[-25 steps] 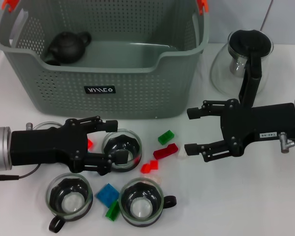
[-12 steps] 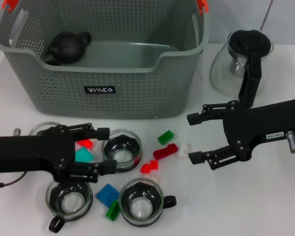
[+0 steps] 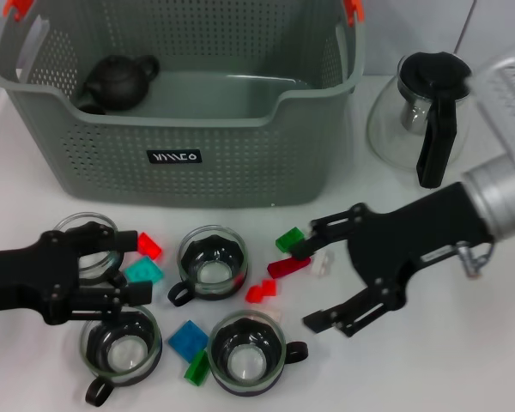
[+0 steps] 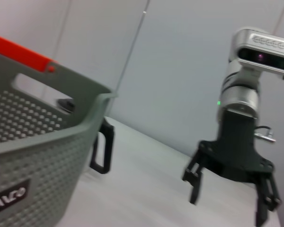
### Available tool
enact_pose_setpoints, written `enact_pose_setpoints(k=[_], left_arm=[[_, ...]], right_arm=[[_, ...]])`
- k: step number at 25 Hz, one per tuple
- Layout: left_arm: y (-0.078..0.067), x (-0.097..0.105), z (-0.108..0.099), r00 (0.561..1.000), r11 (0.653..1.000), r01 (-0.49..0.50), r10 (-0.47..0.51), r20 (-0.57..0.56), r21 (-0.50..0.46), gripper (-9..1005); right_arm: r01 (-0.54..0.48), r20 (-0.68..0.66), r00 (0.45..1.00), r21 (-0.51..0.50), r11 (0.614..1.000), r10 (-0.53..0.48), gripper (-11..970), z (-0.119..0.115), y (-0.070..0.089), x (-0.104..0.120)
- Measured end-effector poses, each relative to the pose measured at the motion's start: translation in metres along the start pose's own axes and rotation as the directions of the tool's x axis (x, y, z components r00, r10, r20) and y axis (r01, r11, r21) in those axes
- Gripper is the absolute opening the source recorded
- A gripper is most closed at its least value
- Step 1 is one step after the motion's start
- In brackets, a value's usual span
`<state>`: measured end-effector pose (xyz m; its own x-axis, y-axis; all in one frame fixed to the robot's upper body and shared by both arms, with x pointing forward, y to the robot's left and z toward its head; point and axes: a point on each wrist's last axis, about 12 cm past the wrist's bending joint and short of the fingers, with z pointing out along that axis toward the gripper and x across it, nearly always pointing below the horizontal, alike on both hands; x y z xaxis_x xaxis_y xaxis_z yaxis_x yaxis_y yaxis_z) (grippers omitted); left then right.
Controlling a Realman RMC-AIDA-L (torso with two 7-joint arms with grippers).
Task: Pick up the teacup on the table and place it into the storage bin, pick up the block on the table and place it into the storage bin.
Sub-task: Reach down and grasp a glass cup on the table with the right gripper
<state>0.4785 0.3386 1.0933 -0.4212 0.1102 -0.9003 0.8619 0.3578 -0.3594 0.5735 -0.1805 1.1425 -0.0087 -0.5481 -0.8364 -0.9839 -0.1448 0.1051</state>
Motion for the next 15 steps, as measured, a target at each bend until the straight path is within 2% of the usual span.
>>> enact_pose_setpoints(k=[8, 15], left_arm=[[0.001, 0.002, -0.014, 1.000, 0.999, 0.006, -0.006, -0.006, -0.038, 909], [0.002, 0.006, -0.018, 0.998, 0.999, 0.009, -0.012, -0.054, -0.044, 910]], right_arm=[[0.034, -0.121, 0.991, -0.144, 0.989, -0.052, 895, 0.033, -0.005, -0.040], [0.058, -0.243, 0.965, -0.189, 0.980, -0.104, 891, 0.044, -0.003, -0.060]])
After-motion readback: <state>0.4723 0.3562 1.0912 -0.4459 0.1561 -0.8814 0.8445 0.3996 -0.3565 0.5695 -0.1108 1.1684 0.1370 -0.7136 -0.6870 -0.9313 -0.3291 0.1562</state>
